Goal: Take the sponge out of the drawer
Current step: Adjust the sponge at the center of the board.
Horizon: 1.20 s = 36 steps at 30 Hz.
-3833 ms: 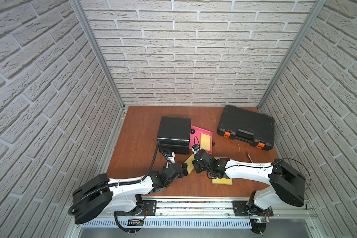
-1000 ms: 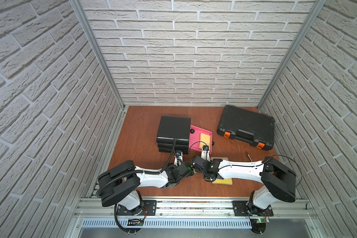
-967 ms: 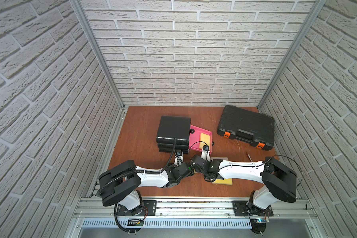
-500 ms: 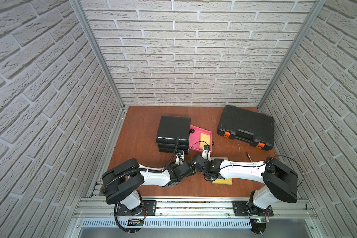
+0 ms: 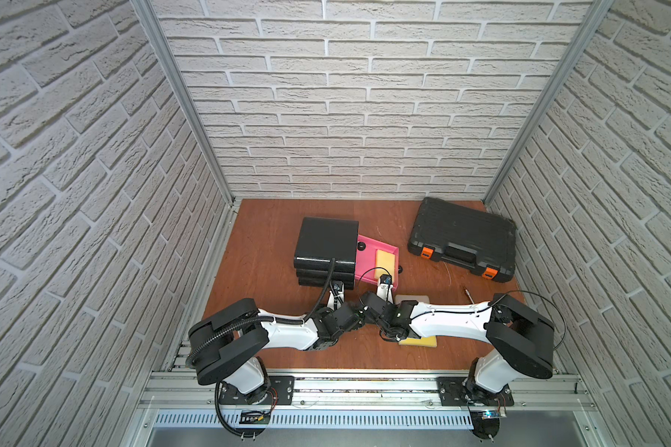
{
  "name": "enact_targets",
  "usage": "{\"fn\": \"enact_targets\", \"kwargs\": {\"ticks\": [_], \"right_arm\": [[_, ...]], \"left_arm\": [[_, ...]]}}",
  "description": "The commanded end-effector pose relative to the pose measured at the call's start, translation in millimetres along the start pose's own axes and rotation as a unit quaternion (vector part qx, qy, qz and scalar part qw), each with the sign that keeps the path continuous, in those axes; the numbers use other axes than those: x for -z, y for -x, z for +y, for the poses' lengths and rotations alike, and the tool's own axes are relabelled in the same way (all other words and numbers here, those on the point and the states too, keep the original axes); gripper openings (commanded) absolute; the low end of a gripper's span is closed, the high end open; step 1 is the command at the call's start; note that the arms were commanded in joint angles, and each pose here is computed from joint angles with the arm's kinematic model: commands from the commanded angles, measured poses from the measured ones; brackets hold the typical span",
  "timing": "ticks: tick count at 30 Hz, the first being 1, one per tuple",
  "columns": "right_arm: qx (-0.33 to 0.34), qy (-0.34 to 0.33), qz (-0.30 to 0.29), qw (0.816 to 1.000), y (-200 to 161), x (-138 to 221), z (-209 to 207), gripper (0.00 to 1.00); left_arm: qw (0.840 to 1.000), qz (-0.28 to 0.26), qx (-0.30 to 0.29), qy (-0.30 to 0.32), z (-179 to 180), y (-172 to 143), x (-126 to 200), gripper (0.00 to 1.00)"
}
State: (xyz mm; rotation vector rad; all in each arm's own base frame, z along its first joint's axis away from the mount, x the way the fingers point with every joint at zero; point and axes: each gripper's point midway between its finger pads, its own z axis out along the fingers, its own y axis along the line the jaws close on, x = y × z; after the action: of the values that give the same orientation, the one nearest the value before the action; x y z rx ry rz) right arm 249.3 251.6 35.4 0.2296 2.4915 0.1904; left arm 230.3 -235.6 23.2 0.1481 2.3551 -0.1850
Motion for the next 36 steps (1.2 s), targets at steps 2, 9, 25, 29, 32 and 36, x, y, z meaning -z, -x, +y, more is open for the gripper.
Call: {"fn": "enact_targets", "kwargs": {"ticks": [2,9,25,29,32,36], "right_arm": [[0.073,-0.051,0.039,0.995,-47,1,-18,0.48],[0.078,-0.058,0.036,0.995,-51,5,-19,0.48],[0.077,-0.055,0.020,0.995,-52,14,-23,0.49],[0.073,-0.056,0.016,0.996,-51,15,-26,0.52],[0.068,-0.056,0.009,0.996,-49,16,-29,0.55],[0.067,-0.058,0.003,0.996,-46,19,-32,0.57]], "left_arm": [[1.000,-0.015,-0.003,-0.023,-6,15,1,0.98],[0.999,-0.026,-0.016,-0.037,-13,20,-2,0.98],[0.997,-0.055,-0.042,-0.032,-25,40,-7,0.98],[0.996,-0.072,-0.047,-0.036,-28,50,-3,0.98],[0.995,-0.084,-0.046,-0.040,-28,55,2,0.98],[0.994,-0.094,-0.045,-0.042,-27,62,6,0.98]]}}
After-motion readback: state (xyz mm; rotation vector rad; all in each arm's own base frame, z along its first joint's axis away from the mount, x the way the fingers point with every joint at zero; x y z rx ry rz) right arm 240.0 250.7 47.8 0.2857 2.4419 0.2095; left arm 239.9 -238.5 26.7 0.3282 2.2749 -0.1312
